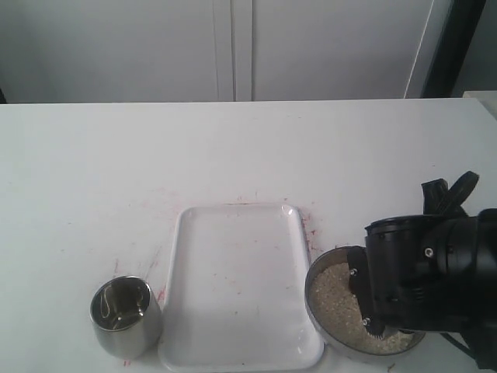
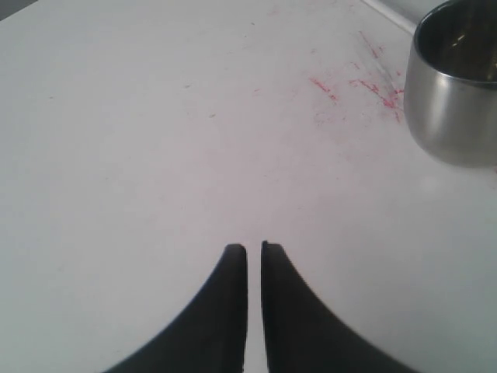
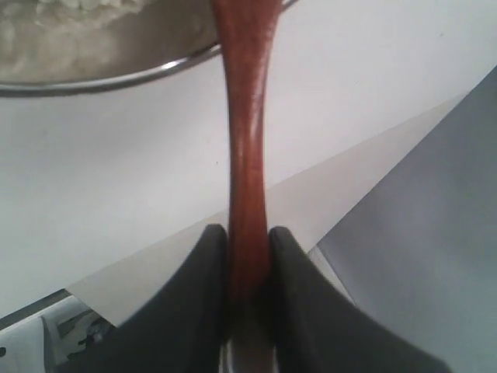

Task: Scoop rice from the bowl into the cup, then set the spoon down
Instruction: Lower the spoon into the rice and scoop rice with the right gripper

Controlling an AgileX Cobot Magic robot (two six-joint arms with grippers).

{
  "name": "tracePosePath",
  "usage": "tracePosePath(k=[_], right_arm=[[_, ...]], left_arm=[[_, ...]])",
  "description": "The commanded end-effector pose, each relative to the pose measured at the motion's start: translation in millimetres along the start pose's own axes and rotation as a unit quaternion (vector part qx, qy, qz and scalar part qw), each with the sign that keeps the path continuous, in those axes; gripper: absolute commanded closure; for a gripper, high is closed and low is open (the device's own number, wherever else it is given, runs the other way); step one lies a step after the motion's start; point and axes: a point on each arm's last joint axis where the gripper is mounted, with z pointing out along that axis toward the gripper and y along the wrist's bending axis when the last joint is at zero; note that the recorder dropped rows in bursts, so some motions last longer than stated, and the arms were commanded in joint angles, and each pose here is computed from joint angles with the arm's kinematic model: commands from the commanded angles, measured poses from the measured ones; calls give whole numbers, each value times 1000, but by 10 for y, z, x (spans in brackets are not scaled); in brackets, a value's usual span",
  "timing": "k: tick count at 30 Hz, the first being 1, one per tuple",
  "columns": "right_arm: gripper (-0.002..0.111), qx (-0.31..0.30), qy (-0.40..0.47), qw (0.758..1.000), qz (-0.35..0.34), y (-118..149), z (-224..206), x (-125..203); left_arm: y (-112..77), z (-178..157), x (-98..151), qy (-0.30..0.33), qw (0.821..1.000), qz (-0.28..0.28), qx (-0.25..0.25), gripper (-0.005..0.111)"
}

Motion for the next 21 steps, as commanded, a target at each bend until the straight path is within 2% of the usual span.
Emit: tracePosePath(k=[1, 9, 15, 21], right_arm=[[108, -23, 0, 1000, 3, 44, 0, 2], [108, -77, -10, 997, -12, 139, -13, -16], [108, -105, -33, 994, 15, 87, -98, -64], [108, -169, -53, 983, 37, 73, -121, -83]], left_arm=[[-23, 9, 69, 27, 1000, -4, 11, 92], [-23, 9, 69, 27, 1000, -4, 11, 92], [-23, 9, 69, 27, 1000, -4, 11, 92], [-23, 9, 69, 27, 1000, -4, 11, 92]])
